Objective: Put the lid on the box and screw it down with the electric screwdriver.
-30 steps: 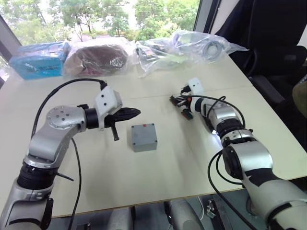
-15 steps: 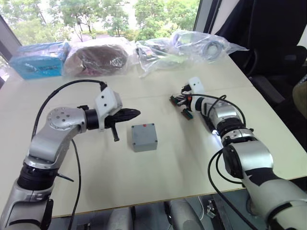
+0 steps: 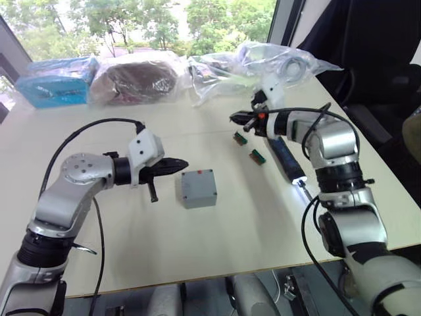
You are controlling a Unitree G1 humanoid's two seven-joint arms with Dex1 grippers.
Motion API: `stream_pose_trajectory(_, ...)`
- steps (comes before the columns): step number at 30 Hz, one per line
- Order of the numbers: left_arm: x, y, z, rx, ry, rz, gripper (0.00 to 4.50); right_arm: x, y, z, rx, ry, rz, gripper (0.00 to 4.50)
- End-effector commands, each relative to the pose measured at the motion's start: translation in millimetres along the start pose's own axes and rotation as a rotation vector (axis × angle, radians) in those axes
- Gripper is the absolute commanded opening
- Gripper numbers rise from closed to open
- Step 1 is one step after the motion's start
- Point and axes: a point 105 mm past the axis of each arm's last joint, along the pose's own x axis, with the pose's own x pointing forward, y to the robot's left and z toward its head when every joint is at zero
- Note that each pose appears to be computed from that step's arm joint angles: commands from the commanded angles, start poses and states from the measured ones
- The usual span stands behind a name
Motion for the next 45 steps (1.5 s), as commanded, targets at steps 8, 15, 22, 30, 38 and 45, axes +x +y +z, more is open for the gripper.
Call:
stream_pose_trajectory(8,-9.0,-8.2,-3.4,0.012,0.013,-0.009,0.00,-6.9,78.0,-18.4,-0.046,0.067,0.186,0.04)
stream_pose_trajectory(15,-8.4,-10.1,-1.4,0.010,0.008,-0.009,0.00,-0.8,75.3,-30.7,-0.039,0.088,0.155,0.04)
stream_pose_trajectory(22,-8.8,-12.8,-0.5,0.012,0.009,-0.020,0.00,7.1,69.4,-41.8,-0.048,0.106,0.138,0.04)
stream_pose_trajectory(30,-8.9,-12.6,0.5,0.014,0.008,-0.017,0.00,9.9,68.4,-48.4,-0.054,0.117,0.140,0.04)
stream_pose_trajectory(38,-6.2,-12.8,1.7,0.013,0.003,-0.020,0.00,6.8,64.5,-53.6,-0.062,0.129,0.132,0.04)
stream_pose_trajectory(45,-4.8,-12.2,1.9,0.015,0.002,-0.025,0.00,4.2,64.4,-56.1,-0.057,0.134,0.134,0.04)
